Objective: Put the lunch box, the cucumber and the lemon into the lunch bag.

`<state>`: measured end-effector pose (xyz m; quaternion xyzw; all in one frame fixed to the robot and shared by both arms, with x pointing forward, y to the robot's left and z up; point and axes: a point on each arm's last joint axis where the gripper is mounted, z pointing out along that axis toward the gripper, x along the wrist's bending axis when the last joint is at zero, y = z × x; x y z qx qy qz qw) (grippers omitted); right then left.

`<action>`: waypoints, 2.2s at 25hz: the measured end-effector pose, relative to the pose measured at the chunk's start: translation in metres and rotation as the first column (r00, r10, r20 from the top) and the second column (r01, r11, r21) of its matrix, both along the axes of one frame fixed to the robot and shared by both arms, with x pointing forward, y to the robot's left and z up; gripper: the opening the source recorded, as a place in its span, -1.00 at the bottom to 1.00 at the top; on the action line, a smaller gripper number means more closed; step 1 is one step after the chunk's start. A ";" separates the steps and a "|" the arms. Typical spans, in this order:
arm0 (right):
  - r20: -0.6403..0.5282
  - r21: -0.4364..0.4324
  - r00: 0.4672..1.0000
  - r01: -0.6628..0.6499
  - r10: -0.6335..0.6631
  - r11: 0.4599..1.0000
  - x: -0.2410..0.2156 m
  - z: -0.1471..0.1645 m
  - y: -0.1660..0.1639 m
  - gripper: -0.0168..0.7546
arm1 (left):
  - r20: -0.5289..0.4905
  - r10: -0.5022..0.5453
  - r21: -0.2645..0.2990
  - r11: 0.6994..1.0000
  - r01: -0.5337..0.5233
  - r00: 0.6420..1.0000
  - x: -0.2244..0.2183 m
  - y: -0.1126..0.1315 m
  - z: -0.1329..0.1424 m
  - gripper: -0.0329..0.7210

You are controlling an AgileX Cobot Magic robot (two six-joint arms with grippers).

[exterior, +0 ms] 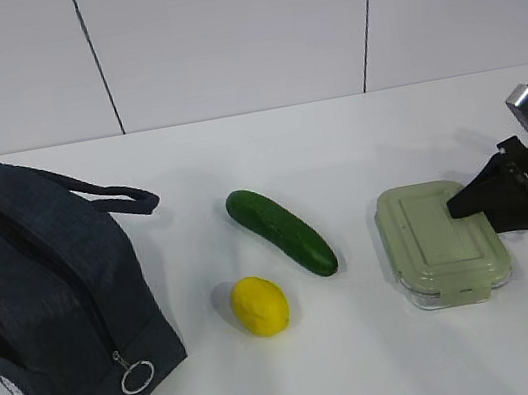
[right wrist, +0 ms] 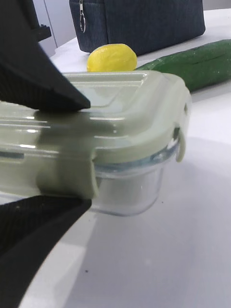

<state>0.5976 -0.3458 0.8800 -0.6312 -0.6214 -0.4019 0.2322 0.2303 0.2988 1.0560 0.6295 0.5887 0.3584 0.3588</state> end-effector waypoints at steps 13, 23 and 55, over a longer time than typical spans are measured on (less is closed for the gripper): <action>-0.019 -0.006 1.000 0.004 -0.004 1.000 0.001 0.004 0.007 0.10 | 0.000 0.000 0.000 1.000 0.000 1.000 0.000 0.000 0.000 -0.27; -0.020 -0.004 1.000 -0.011 0.011 1.000 0.002 0.004 0.013 0.10 | 0.000 0.000 0.000 1.000 0.000 1.000 0.000 0.000 0.000 -0.27; 0.008 -0.011 1.000 -0.006 0.006 1.000 0.002 0.015 0.013 0.10 | -0.093 0.049 -0.540 0.836 -0.092 0.994 0.084 -0.020 0.019 0.48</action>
